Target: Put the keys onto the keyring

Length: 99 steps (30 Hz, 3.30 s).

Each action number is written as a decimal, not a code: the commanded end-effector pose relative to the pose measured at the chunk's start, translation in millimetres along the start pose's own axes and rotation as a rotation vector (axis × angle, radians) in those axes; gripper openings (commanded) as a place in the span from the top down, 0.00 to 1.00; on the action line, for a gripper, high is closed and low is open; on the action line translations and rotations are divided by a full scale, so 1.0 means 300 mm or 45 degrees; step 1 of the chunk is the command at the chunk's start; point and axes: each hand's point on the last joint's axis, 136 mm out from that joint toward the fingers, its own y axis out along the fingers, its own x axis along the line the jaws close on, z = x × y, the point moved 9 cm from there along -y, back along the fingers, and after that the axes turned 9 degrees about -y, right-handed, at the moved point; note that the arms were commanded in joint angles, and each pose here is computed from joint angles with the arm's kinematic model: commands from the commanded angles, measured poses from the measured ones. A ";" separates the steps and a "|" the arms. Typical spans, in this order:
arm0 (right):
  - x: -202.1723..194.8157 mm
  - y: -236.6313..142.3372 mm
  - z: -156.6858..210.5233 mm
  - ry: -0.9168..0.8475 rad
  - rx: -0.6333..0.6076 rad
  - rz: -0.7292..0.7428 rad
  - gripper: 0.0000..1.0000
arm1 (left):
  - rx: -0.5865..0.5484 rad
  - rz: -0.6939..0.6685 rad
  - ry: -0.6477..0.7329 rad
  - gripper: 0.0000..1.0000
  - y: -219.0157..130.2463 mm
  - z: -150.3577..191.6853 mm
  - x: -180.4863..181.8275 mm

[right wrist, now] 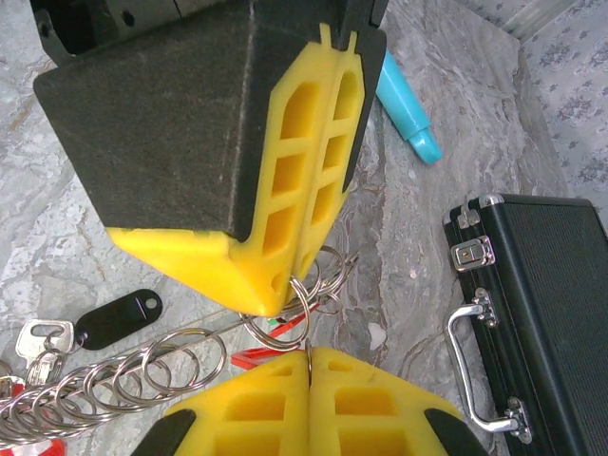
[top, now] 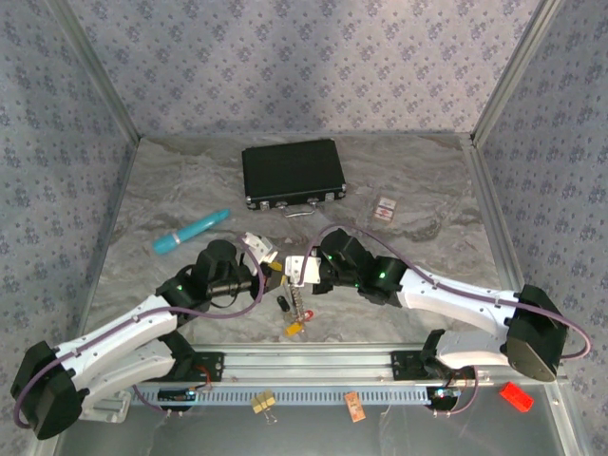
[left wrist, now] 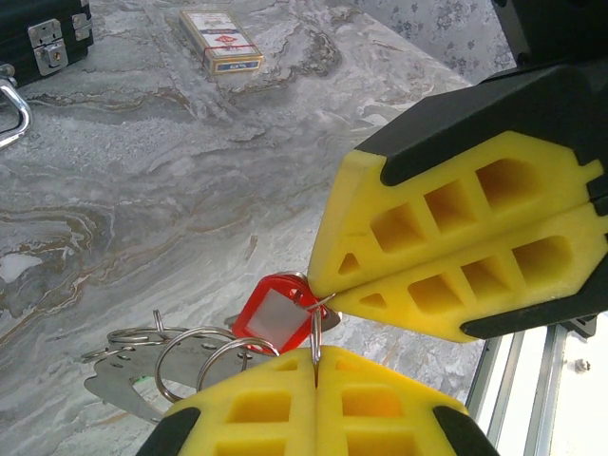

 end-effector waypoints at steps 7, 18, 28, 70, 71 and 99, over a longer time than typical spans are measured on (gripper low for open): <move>-0.007 -0.014 -0.021 0.015 -0.051 -0.013 1.00 | -0.072 0.057 0.012 1.00 -0.010 -0.055 -0.029; 0.027 -0.015 -0.027 -0.042 -0.057 -0.087 1.00 | -0.078 0.034 0.006 1.00 -0.010 -0.059 -0.025; 0.039 -0.016 -0.041 -0.049 -0.080 -0.151 1.00 | -0.083 0.011 0.002 1.00 -0.007 -0.061 -0.020; -0.109 -0.220 -0.007 0.484 -0.337 -0.153 0.68 | -0.586 0.189 0.625 1.00 -0.099 -0.083 -0.082; -0.114 -0.218 -0.005 0.485 -0.342 -0.130 0.69 | -0.588 0.207 0.644 1.00 -0.100 -0.086 -0.088; -0.086 -0.116 -0.027 0.529 -0.427 -0.349 0.79 | -0.587 0.351 0.699 1.00 -0.099 -0.103 -0.138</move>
